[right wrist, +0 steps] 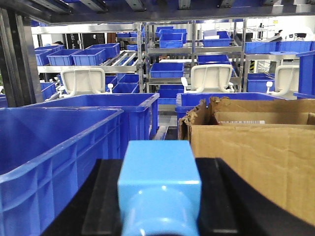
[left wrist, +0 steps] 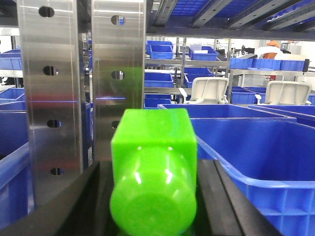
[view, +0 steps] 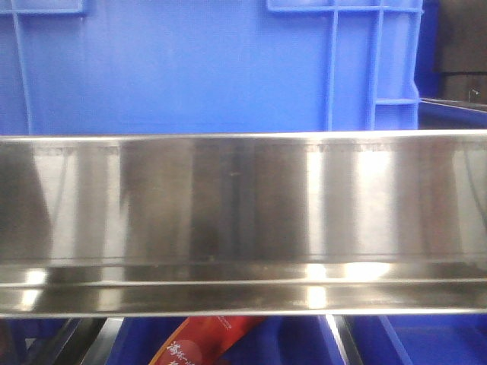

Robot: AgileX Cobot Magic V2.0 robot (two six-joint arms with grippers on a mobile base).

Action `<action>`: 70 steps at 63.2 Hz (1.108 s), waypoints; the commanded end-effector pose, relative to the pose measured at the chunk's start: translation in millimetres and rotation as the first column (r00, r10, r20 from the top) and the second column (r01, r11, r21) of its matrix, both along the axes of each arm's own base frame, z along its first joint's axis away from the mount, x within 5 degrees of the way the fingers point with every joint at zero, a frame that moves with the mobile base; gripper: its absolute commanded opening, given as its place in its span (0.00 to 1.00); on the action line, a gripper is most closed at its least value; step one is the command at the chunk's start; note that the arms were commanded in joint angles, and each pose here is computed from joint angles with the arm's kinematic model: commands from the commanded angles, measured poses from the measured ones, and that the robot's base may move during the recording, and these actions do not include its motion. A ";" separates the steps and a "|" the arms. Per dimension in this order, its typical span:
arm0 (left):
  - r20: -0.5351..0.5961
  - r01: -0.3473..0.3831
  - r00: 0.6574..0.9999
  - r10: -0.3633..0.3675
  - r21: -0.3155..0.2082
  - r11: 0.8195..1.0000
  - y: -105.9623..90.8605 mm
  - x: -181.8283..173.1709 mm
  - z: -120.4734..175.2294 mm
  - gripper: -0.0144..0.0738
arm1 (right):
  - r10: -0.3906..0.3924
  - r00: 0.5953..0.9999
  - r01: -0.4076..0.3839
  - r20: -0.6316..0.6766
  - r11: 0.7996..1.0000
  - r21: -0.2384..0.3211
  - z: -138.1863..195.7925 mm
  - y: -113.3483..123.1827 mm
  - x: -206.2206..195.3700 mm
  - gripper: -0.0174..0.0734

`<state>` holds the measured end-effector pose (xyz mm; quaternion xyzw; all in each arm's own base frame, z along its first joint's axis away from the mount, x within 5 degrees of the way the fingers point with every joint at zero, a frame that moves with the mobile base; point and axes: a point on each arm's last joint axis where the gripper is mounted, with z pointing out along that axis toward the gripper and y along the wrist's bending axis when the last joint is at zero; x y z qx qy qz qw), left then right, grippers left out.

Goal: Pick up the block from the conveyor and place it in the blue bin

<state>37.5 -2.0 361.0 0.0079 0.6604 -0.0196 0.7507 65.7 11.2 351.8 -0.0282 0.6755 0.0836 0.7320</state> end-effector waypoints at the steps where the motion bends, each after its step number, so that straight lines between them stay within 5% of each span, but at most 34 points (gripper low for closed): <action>1: 0.030 0.008 1.000 -0.007 -0.007 1.000 -0.3 -1.3 3.6 0.04 | -0.007 1.000 0.007 0.017 1.000 -0.011 1.1 -0.5 -0.3 0.01; 45: 0.076 0.011 0.997 -0.010 -0.020 1.000 -0.4 -2.0 7.7 0.04 | -0.011 0.999 0.011 0.048 1.000 -0.004 4.0 -0.9 -0.1 0.01; 52: 0.114 0.016 0.993 -0.012 -0.030 0.999 -0.4 -4.0 13.0 0.04 | 0.027 0.997 -0.031 0.071 0.998 0.054 15.6 0.9 -4.8 0.01; 70: -0.011 0.039 0.999 -0.040 -0.057 0.998 -3.6 32.9 47.8 0.04 | 0.147 0.989 -0.148 0.036 0.988 0.043 59.3 12.1 6.8 0.01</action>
